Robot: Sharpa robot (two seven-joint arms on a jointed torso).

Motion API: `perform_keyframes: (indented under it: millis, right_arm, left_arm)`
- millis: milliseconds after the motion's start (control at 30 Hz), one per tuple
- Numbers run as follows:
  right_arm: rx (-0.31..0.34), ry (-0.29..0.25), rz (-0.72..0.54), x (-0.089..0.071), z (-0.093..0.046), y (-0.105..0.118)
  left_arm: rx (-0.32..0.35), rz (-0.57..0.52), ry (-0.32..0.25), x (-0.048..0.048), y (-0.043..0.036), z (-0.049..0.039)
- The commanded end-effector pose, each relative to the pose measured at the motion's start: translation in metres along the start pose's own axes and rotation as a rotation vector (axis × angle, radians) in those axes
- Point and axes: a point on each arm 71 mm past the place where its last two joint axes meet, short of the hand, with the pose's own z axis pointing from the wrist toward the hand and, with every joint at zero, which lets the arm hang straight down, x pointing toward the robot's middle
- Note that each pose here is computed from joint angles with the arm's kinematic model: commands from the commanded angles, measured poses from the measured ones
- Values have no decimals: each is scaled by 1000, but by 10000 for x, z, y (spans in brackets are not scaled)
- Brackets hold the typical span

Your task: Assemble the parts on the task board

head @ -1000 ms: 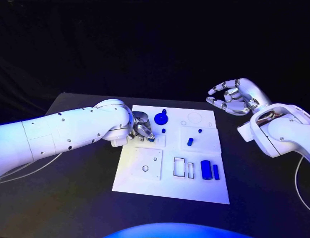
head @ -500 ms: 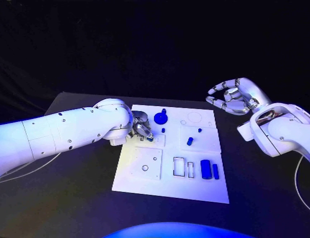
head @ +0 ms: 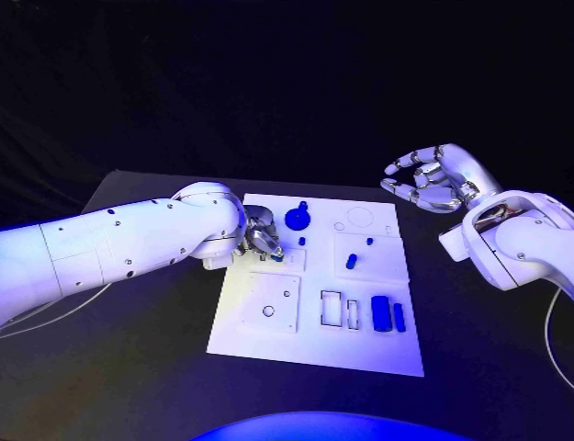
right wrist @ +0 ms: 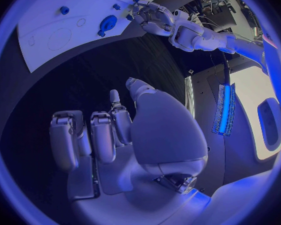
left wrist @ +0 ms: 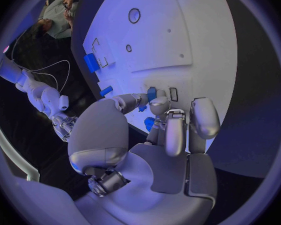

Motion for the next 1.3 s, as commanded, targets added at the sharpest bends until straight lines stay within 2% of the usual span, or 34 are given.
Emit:
perform_keyframes:
  millis: [33,400,1300]
  right_arm:
    - [-8,12,-1,14,-2,6]
    - [-1,18,-1,15,-6,-2]
    - [3,22,2,20,-10,-9]
  left_arm:
    - [-9,25,31,40,-9,10]
    - [-13,43,63,56,-9,21]
    - [-15,49,78,50,-59,83]
